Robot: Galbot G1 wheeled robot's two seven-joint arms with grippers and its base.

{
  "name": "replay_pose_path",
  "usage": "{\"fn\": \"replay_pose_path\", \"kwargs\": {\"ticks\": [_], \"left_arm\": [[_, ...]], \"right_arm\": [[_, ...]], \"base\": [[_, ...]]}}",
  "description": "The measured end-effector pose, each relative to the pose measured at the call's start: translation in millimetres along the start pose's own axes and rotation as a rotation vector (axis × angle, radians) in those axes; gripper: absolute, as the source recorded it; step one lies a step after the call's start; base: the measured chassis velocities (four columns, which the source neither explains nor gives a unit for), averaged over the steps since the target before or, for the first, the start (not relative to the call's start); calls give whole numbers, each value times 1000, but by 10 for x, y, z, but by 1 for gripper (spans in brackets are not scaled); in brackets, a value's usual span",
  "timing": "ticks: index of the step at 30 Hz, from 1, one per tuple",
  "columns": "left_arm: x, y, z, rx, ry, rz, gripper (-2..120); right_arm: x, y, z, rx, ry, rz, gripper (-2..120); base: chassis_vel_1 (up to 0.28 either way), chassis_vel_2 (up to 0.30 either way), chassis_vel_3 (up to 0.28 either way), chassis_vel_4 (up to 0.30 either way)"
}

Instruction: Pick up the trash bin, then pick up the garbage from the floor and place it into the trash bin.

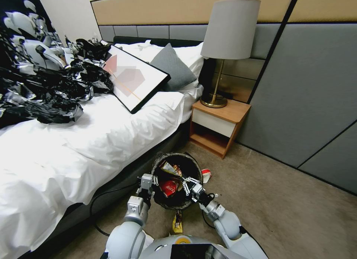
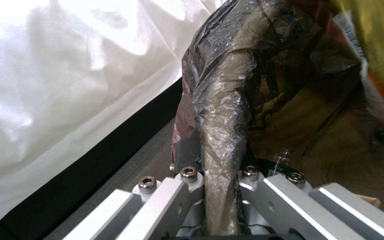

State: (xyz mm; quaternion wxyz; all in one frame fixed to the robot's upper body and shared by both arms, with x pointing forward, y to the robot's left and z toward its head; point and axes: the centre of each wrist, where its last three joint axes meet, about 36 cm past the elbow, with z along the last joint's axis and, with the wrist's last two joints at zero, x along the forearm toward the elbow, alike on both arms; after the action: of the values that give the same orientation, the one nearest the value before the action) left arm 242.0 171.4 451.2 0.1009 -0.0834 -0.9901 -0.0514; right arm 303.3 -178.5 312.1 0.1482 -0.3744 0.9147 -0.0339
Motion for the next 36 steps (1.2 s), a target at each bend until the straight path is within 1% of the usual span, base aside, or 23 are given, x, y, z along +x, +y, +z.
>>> {"fn": "replay_pose_path", "kwargs": {"ticks": [1,2,3,6,8,10,12,13,14,15,18,19,22,29,36], "left_arm": [[1,0,1,-1,0,0,1],[2,0,2,-1,1,0,1],[2,0,2,-1,1,0,1],[10,2,8,-4,3,3,1],[10,2,8,-5,3,3,1],[12,-2,3,-5,2,5,1],[12,-4,3,-5,2,6,1],[13,-8,2,-5,2,7,1],[14,-10,3,-5,2,8,1],[14,-10,3,-5,2,8,1],[17,-15,-1,-6,1,10,1],[17,-15,-1,-6,1,10,1],[19,-13,-7,-7,-1,11,1],[14,-8,-13,-8,-5,10,1],[0,-3,-7,-7,-5,6,1]], "right_arm": [[-1,3,0,0,0,-1,30],[-1,4,0,0,0,-1,37],[-1,4,0,0,0,-1,37],[2,5,-9,1,1,-2,53],[2,5,-9,1,1,-2,53],[17,2,-22,3,2,-3,69],[20,1,-25,4,2,-3,70],[30,-1,-31,5,3,-2,79],[35,-4,-35,6,3,-2,82],[35,-4,-35,6,3,-2,82],[50,-14,-50,9,4,0,96],[50,-14,-50,9,4,0,96],[64,-14,-69,11,3,0,107],[64,3,-150,20,-16,-1,114],[77,22,-313,53,-63,-2,114]], "base": [[0,0,0,0],[0,0,0,0],[0,0,0,0],[0,0,0,0],[0,0,0,0],[0,0,0,0],[0,0,0,0],[0,0,0,0],[0,0,0,0],[0,0,0,0],[0,0,0,0],[0,0,0,0],[0,0,0,0],[0,0,0,0],[0,0,0,0]]}}
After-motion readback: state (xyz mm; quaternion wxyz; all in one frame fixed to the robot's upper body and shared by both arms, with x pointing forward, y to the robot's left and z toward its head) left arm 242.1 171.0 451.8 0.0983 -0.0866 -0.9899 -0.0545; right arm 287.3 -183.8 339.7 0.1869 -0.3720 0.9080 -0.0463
